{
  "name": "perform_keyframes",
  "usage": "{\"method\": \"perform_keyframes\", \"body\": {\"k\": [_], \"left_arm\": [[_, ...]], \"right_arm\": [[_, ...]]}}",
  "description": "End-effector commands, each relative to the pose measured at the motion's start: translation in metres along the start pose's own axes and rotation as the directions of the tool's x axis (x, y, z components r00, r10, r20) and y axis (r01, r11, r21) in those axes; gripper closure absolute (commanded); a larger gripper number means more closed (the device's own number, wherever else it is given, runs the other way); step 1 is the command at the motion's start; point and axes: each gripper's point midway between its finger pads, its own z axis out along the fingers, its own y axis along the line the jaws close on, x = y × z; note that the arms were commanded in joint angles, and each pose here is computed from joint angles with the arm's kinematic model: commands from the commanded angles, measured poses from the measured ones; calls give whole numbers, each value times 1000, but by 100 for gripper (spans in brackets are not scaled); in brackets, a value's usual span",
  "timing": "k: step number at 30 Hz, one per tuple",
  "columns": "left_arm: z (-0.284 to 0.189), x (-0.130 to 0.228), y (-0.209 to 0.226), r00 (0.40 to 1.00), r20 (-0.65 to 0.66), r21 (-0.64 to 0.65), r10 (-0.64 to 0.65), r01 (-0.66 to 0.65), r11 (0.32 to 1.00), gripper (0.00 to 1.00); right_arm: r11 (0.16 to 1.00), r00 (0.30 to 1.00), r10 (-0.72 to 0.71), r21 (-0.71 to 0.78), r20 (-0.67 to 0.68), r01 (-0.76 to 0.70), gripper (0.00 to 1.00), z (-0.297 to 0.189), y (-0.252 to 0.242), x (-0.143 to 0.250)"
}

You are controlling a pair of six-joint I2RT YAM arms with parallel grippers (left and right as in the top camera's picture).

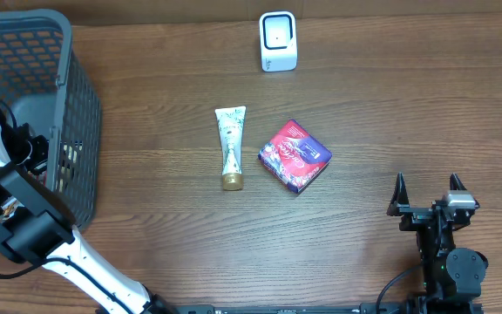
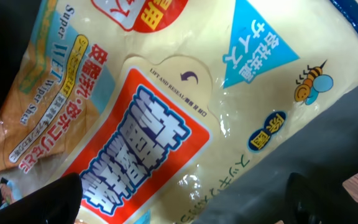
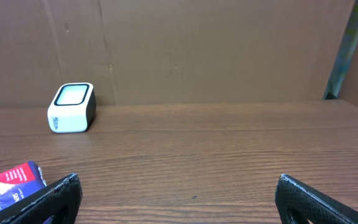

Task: Scan the item barcode
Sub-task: 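Reach the left gripper into the basket and grasp the yellow snack bag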

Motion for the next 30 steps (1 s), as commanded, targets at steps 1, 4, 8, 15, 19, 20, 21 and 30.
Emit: {"method": "perform_keyframes", "body": {"k": [1,4,8,15,19,20,21,30], "left_arm": [[21,0,-5,998,-48,10,37,-37,999,8],[36,2,-7,995,-87,15,40,-39,999,15],[47,3,-7,993,-113,17,42,-40,999,20],[31,-10,-11,998,-64,41,-16,18,999,96],[-15,-28,-30,999,27,174,-22,17,985,96],[-37,-34,-35,997,68,213,-24,9,977,96],[-56,-37,-39,994,105,239,-27,1,971,96],[-260,-34,-64,798,591,394,-117,-160,905,96]], "right_arm": [[1000,1000,-1,-5,3,1,0,0,1,2],[1000,1000,-1,-5,3,1,0,0,1,2],[1000,1000,-1,-5,3,1,0,0,1,2],[1000,1000,-1,-5,3,1,0,0,1,2],[1000,1000,-1,-5,3,1,0,0,1,2],[1000,1000,-1,-5,3,1,0,0,1,2],[1000,1000,-1,-5,3,1,0,0,1,2],[1000,1000,-1,-5,3,1,0,0,1,2]]}}
